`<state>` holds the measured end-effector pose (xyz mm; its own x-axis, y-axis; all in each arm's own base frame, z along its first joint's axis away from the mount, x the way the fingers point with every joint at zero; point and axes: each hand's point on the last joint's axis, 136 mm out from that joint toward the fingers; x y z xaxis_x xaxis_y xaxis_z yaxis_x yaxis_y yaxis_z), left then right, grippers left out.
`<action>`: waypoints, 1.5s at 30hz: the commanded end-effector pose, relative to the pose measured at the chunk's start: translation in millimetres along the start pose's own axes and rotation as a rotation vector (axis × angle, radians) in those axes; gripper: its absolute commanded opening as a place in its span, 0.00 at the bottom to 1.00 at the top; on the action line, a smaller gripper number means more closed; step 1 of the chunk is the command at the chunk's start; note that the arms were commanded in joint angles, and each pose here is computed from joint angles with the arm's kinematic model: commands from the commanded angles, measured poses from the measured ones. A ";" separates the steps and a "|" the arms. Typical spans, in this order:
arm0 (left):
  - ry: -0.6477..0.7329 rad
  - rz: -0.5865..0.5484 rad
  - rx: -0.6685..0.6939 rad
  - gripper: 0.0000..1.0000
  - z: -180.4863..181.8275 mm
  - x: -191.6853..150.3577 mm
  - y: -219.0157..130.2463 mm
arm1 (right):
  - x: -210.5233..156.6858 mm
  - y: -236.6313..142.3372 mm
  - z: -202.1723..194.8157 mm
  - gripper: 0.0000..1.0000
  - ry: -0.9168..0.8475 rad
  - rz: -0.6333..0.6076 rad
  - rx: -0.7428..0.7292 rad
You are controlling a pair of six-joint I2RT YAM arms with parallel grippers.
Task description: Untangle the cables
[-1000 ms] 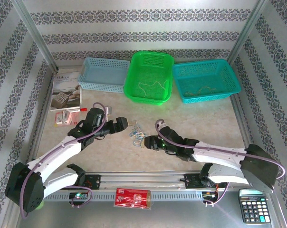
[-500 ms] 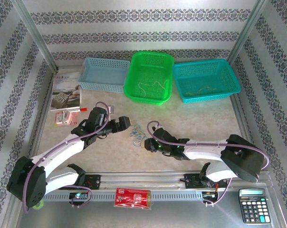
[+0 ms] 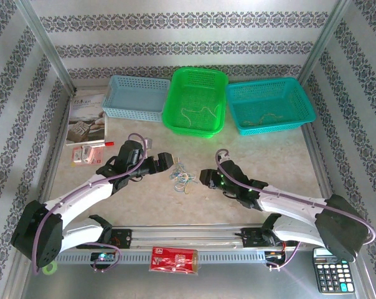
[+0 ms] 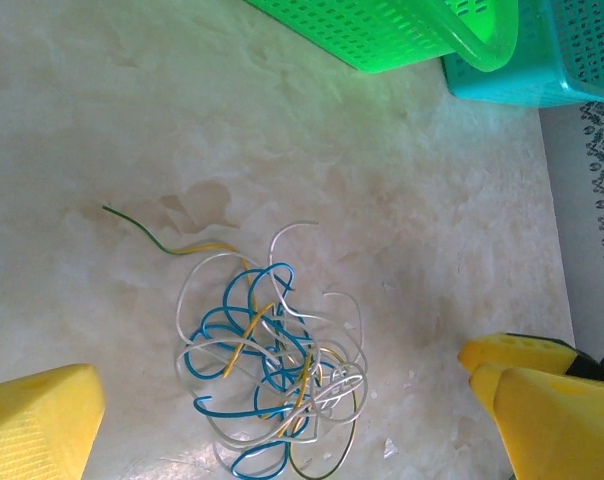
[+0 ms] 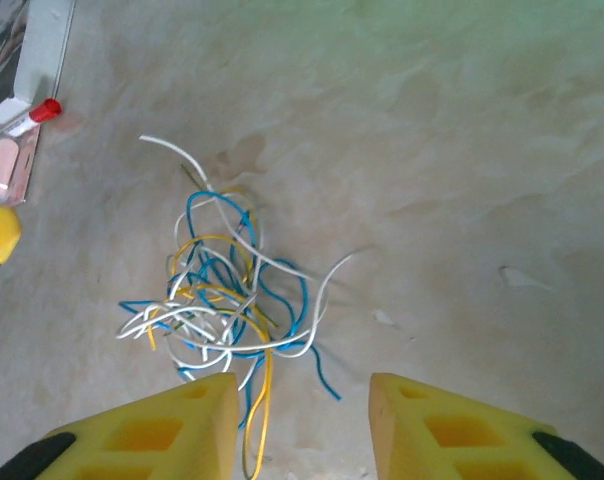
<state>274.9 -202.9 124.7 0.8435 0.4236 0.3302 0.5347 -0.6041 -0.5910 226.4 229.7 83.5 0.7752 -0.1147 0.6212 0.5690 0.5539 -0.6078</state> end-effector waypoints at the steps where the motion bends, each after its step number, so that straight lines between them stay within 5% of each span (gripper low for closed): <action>1: 0.008 -0.020 -0.046 1.00 -14.3 4.6 2.7 | -14.8 0.8 -10.2 0.36 0.001 0.057 -0.011; 36: 0.020 0.002 -0.034 1.00 -11.0 -3.0 11.7 | -39.1 50.2 13.6 0.28 0.044 0.158 0.081; 45: 0.024 0.003 -0.031 1.00 -8.8 -4.9 10.3 | -35.2 54.7 13.2 0.14 0.049 0.154 0.084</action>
<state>278.2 -213.3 116.5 0.8521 0.4169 0.3165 0.5208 -0.6151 -0.5919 218.3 265.0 24.2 0.8775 -0.0449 0.4774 0.4031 0.6082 -0.6838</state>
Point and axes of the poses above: each hand's point on the last joint's axis, 136 mm out from that joint toward the fingers, its own y axis out along the fingers, its own z axis along the line the jaws close on, x = y × z, and after that the axes turned 10 degrees about -y, right-handed
